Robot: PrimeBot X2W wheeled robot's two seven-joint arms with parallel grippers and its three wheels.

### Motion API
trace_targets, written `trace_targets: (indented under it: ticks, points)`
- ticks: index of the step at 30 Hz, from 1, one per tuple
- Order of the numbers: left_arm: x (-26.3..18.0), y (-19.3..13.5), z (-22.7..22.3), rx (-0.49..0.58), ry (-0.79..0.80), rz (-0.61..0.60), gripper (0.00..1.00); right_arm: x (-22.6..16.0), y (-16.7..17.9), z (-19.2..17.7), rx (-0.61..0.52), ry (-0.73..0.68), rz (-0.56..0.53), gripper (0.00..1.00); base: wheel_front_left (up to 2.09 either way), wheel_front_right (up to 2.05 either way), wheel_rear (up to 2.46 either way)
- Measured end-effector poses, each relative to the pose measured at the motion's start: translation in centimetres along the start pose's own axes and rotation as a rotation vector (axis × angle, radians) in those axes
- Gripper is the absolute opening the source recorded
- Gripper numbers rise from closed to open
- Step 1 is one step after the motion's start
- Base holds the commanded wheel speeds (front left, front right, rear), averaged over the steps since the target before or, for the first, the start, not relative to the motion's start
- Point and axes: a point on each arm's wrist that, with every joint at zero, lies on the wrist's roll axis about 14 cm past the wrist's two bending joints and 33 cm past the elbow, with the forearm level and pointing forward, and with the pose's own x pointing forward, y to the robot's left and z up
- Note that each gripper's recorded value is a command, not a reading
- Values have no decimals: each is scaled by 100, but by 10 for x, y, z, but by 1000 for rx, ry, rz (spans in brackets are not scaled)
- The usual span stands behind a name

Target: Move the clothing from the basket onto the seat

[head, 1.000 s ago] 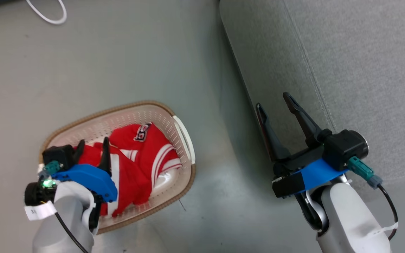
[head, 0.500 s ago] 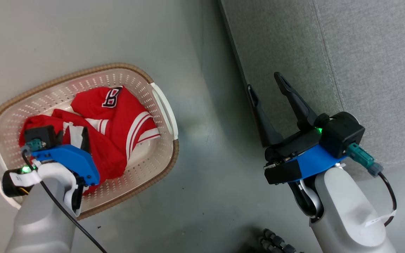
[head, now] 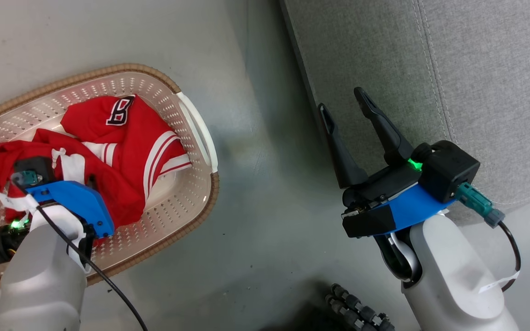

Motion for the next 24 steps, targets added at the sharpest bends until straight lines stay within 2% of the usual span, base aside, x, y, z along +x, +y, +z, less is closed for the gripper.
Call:
trace_targets:
  ticks: [6, 7, 8, 9, 10, 24]
  points:
    - [5, 1, -11, -17, 70, 8, 100, 1, -1, -4, 5, 10, -2, 100, 0, 0, 0]
    - [5, 1, -13, -20, 76, 9, 92, 2, -1, -5, 8, 9, -3, 100, 0, 0, 0]
    - [5, 2, -13, -21, 80, 12, 42, 2, -1, -5, 10, 9, -3, 100, 0, 0, 0]
    - [5, 1, -13, -19, 79, 10, 12, 2, -1, -4, 10, 8, -2, 100, 0, 0, 0]
    - [6, 0, -10, -15, 68, 2, 0, 2, -1, -4, 10, 7, -2, 100, 0, 0, 0]
    - [2, -7, -3, -8, 65, -32, 0, 2, 0, 2, 16, -6, 0, 100, 0, 0, 0]
